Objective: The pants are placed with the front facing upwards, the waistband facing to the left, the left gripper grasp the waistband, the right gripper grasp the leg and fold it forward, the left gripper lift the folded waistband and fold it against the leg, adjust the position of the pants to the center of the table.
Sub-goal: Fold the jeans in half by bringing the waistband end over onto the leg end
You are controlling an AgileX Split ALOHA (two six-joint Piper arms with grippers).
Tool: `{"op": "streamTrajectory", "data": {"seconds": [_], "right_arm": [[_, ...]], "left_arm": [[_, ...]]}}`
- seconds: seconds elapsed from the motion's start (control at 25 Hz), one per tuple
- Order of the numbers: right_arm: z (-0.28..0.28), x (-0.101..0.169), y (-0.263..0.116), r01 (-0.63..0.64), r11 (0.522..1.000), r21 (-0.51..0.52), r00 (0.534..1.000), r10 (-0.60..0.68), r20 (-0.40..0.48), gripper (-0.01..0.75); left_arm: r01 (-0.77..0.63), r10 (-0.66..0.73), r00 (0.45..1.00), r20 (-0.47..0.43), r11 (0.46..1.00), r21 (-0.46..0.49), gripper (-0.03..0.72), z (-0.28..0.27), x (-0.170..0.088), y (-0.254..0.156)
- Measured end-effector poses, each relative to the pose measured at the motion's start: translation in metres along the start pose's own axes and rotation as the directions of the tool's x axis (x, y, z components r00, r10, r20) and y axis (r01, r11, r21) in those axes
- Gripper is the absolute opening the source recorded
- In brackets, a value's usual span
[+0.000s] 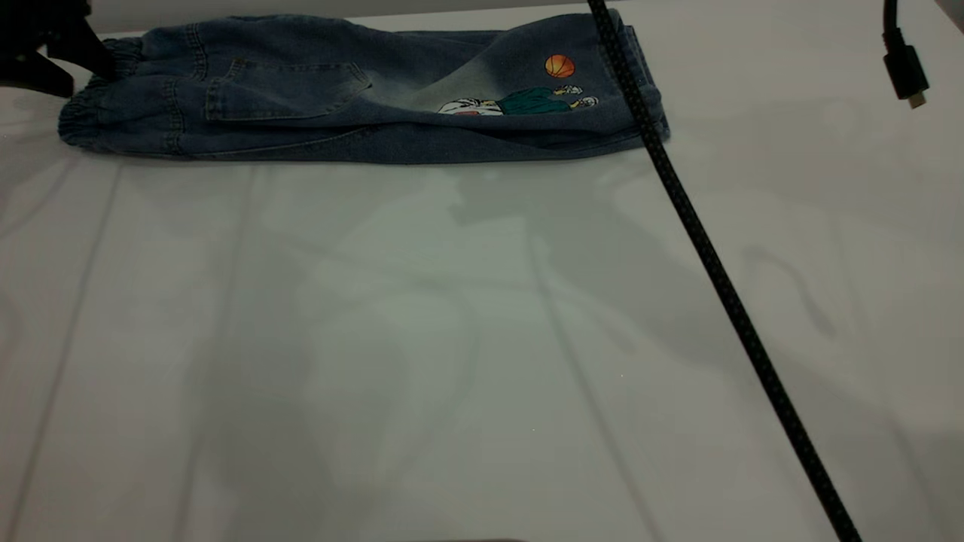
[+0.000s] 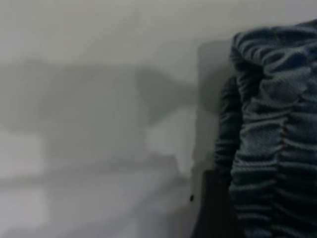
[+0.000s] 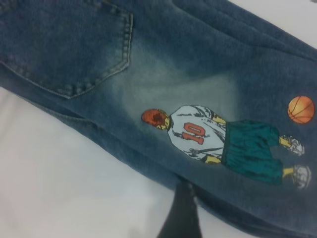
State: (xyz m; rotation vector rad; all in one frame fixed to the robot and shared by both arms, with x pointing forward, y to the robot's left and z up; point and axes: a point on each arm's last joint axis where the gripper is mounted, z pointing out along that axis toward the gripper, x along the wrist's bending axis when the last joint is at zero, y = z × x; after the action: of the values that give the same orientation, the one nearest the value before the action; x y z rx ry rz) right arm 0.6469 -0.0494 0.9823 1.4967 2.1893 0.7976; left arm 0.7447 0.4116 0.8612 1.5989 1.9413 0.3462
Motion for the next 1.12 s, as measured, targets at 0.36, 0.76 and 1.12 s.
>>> {"op": "streamTrajectory", "data": {"seconds": [0.36,0.76,1.12], "right_arm": [[0.001,0.001,0.002,0.018,0.999,-0.028,1.0,-0.018,-0.01,0.54],[0.061,0.012,-0.008,0.044,0.973,-0.227,0.993,-0.068,-0.099,0.53],[0.111,0.001,-0.018,0.04,0.988,-0.15,0.997,-0.049,-0.06,0.515]], "left_arm": [[-0.006,0.006,1.0,0.02,1.0,0.001,0.393,0.023,-0.011,-0.011],[-0.019,0.018,0.998,0.058,1.0,0.022,0.038,0.025,-0.026,-0.012],[-0.155,0.149,0.978,0.143,0.987,0.033,0.036,-0.006,-0.058,0.004]]}}
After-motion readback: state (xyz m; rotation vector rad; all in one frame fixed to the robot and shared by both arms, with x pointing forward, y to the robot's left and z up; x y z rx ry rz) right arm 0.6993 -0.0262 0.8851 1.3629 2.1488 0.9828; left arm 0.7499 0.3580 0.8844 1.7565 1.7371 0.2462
